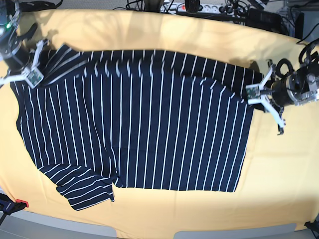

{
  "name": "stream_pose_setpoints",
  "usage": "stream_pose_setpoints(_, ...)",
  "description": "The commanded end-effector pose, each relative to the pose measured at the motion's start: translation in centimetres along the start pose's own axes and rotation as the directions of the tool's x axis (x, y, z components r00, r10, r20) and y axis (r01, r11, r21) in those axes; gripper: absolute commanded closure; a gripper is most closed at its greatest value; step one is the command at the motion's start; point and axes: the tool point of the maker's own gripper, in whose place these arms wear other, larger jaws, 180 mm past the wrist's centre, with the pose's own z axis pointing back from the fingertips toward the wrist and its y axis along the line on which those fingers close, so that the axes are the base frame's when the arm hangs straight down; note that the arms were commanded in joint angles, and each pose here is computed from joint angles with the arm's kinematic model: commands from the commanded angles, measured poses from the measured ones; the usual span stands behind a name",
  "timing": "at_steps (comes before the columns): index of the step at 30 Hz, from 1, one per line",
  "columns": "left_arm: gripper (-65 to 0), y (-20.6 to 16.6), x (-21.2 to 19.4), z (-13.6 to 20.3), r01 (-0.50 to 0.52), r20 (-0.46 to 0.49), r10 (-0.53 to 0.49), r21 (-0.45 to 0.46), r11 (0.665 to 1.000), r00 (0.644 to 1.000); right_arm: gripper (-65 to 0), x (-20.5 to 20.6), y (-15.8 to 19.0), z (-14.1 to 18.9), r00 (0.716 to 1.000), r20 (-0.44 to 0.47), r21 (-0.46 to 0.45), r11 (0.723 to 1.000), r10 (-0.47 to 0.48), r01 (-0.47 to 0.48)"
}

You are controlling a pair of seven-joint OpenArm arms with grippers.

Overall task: Fold the T-shirt properly
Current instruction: 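Fold the grasped edge over the shirt body with both grippers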

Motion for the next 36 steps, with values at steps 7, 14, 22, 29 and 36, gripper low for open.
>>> stream_pose_setpoints(7, 0.0, 4.3, 0.9, -0.4, -0.080, 0.060, 0.072, 0.145, 0.986, 0.996, 0.0, 1.0, -3.9, -2.2, 0.993, 0.069, -0.017, 0.995, -0.097, 0.098)
stream_pose_setpoints(14, 0.0, 4.8, 0.8, -1.0, -0.071, 0.085, 0.058, 0.167, 0.983, 0.995, 0.0, 1.2, -5.5, -3.7, 0.976, 0.106, 0.019, 0.982, -0.189, 0.188)
stream_pose_setpoints(22, 0.0, 5.8, 0.8, -1.1, -0.048, 0.097, 0.026, 0.226, 0.973, 0.995, 0.0, 1.6, -5.1, -4.1, 0.971, 0.124, 0.054, 0.979, -0.203, 0.198)
stream_pose_setpoints(29, 0.0, 7.3, 1.6, -0.5, -0.036, 0.126, 0.003, 0.261, 0.965, 0.992, 0.0, 1.9, -2.9, -4.8, 0.975, 0.113, 0.106, 0.978, -0.192, 0.180)
stream_pose_setpoints(36, 0.0, 7.8, 2.4, -0.2, -0.059, 0.163, 0.018, 0.250, 0.966, 0.986, 0.0, 2.3, -4.6, -5.3, 0.977, 0.112, 0.023, 0.983, -0.182, 0.180)
